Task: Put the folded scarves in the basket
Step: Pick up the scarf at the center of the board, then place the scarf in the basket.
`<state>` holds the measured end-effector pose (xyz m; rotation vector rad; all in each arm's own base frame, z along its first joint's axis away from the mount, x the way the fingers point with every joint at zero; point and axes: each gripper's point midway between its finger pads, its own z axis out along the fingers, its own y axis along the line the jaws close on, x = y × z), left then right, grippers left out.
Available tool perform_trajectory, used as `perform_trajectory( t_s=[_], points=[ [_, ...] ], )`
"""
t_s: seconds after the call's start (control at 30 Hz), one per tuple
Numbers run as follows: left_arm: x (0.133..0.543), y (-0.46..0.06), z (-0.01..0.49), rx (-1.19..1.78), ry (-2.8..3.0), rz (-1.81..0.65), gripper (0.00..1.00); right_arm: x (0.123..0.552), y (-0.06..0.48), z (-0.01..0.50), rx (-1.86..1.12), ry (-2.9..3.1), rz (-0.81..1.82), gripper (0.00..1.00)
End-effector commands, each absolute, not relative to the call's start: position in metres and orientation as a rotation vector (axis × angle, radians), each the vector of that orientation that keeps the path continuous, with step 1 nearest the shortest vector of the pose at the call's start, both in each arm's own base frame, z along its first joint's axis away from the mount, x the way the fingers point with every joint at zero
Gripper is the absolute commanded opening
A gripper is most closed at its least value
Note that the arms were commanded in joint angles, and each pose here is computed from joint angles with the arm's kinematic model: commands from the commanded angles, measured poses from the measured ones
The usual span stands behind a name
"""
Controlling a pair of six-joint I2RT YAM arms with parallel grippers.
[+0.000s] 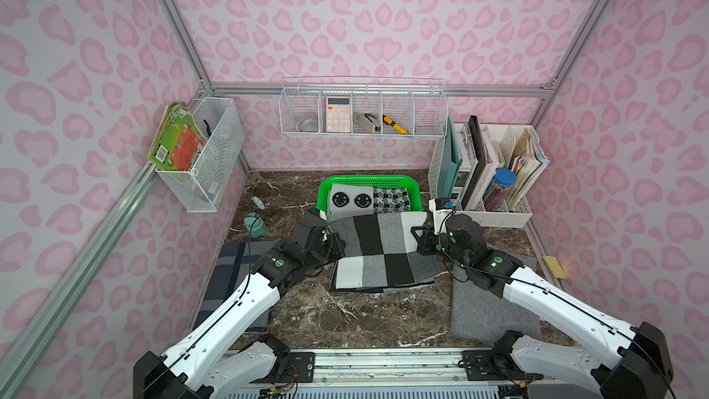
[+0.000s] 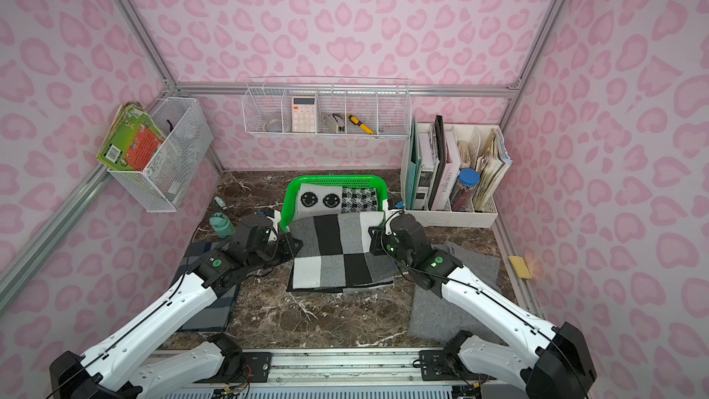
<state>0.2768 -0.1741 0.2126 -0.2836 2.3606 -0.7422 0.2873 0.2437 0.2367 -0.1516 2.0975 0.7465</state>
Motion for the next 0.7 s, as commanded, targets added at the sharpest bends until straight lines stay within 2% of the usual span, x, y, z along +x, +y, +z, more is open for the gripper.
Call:
perform_trajectory(
  t_s=[0.0,0.4,0.67],
  points=[
    [0.285,-0.174,0.226,-0.238,2.323,-0.734,0.00,0.298,0.239,0.250,-0.145,2.062,0.699,0.00],
    [0.310,-0.171,0.265,-0.165,2.235,-0.687,0.00,0.329,0.240,0.281,-0.143,2.018,0.644,0.00],
    [0.351,-0.165,0.274,-0.165,2.214,-0.668,0.00,0.360,0.247,0.282,-0.145,2.024,0.608,0.00]
  ],
)
